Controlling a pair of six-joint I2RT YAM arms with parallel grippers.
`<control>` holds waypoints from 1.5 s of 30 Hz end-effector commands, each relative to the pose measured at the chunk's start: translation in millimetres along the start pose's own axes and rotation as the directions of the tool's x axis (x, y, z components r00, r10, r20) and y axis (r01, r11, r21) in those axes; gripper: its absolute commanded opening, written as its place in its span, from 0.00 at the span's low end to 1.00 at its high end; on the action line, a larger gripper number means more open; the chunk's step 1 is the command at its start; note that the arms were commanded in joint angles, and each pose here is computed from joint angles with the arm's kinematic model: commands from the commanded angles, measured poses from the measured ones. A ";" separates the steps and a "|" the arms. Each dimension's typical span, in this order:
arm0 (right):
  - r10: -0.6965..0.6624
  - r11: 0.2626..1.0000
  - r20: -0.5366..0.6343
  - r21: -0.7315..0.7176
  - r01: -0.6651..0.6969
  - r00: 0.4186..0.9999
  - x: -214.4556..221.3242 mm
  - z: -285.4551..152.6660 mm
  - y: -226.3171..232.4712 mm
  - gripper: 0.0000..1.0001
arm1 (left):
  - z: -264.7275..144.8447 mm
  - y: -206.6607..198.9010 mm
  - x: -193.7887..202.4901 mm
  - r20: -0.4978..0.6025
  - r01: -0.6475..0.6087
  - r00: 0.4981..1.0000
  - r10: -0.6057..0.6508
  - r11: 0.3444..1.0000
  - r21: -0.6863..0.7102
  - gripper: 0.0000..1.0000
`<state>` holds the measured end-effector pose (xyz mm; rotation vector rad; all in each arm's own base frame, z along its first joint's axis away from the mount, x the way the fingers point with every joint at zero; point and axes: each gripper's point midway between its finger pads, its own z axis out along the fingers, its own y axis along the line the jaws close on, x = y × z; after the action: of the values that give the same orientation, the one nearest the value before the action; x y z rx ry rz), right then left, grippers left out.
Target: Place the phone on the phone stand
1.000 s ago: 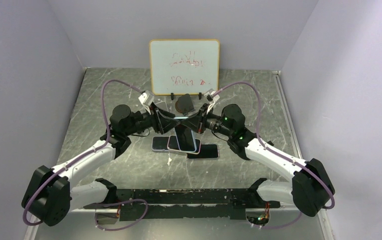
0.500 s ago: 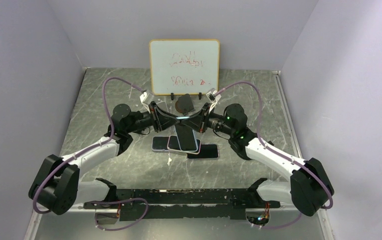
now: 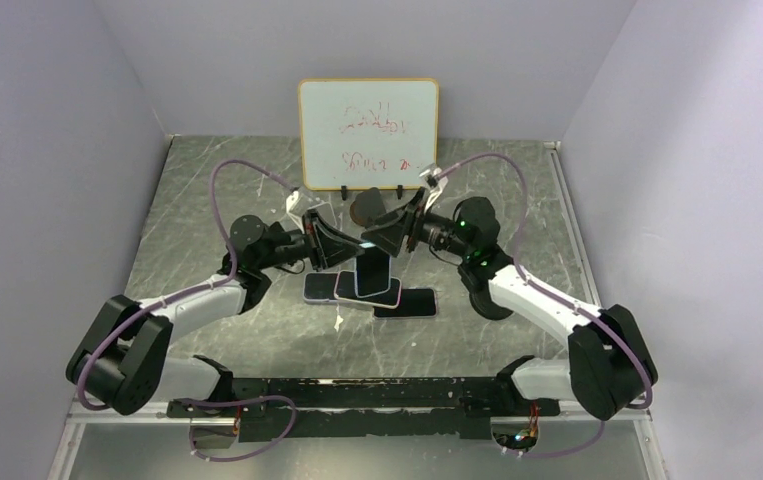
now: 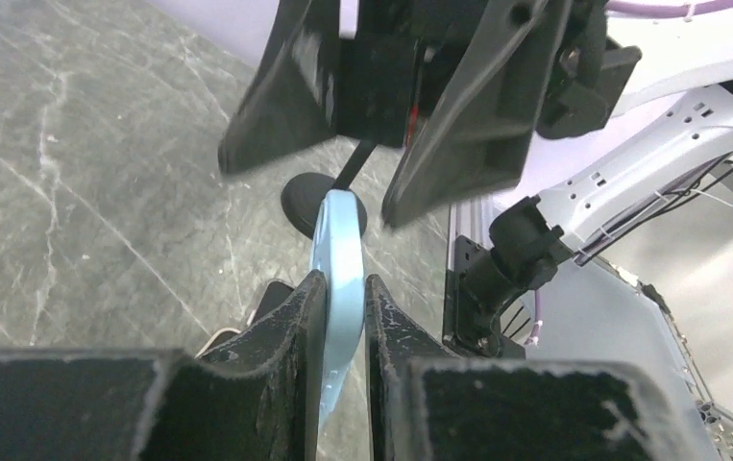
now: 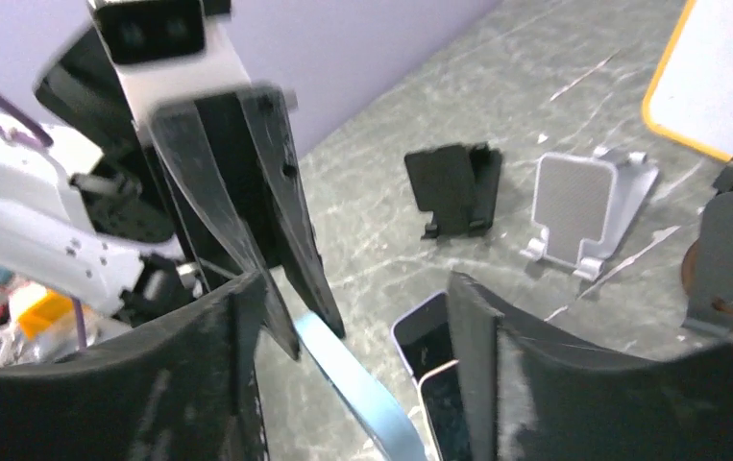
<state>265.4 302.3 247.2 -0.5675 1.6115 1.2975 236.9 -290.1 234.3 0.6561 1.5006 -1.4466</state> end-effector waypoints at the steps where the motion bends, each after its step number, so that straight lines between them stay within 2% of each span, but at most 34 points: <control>1: -0.079 0.997 0.115 0.015 0.078 0.990 -56.7 -5.4 -7.1 0.77 | 11.3 -1.7 -18.0 0.011 -0.100 0.995 0.100 0.994 0.033 0.05; 4: -0.090 0.993 0.167 0.087 0.076 0.982 -82.5 -29.3 -22.9 0.86 | 19.0 12.6 -30.8 0.011 -0.149 0.989 0.150 0.989 -0.019 0.05; 9: -0.109 0.988 0.187 0.128 0.086 0.976 -98.6 -57.6 -34.1 0.86 | 26.5 22.9 -47.2 0.053 -0.199 0.978 0.201 0.979 -0.044 0.05; 13: -0.114 0.987 0.209 0.133 0.087 0.971 -101.1 -70.7 -32.0 0.86 | 35.1 49.8 -62.6 0.070 -0.233 0.967 0.245 0.961 -0.147 0.05; 21: -0.128 0.985 0.223 0.146 0.097 0.966 -101.8 -85.1 -27.5 0.86 | 54.0 104.6 -101.0 0.154 -0.321 0.911 0.383 0.891 -0.320 0.05; 26: -0.126 0.985 0.219 0.142 0.096 0.967 -99.6 -86.4 -26.7 0.86 | 71.0 132.3 -117.4 0.224 -0.322 0.884 0.410 0.882 -0.344 0.05; 32: -0.125 0.986 0.210 0.138 0.097 0.970 -95.8 -87.2 -25.9 0.86 | 68.0 157.7 -134.2 0.373 -0.283 0.833 0.409 0.894 -0.347 0.05; 36: -0.125 0.986 0.206 0.135 0.098 0.971 -94.9 -87.3 -25.3 0.86 | 66.1 173.6 -134.5 0.404 -0.286 0.811 0.424 0.888 -0.359 0.05; 45: -0.125 0.986 0.198 0.138 0.099 0.972 -91.8 -87.2 -27.0 0.86 | 66.5 186.8 -125.2 0.455 -0.251 0.804 0.383 0.912 -0.323 0.05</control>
<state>297.2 197.1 313.8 -0.4143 1.4612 1.1301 476.4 -301.7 202.1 0.3209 1.3106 -1.0181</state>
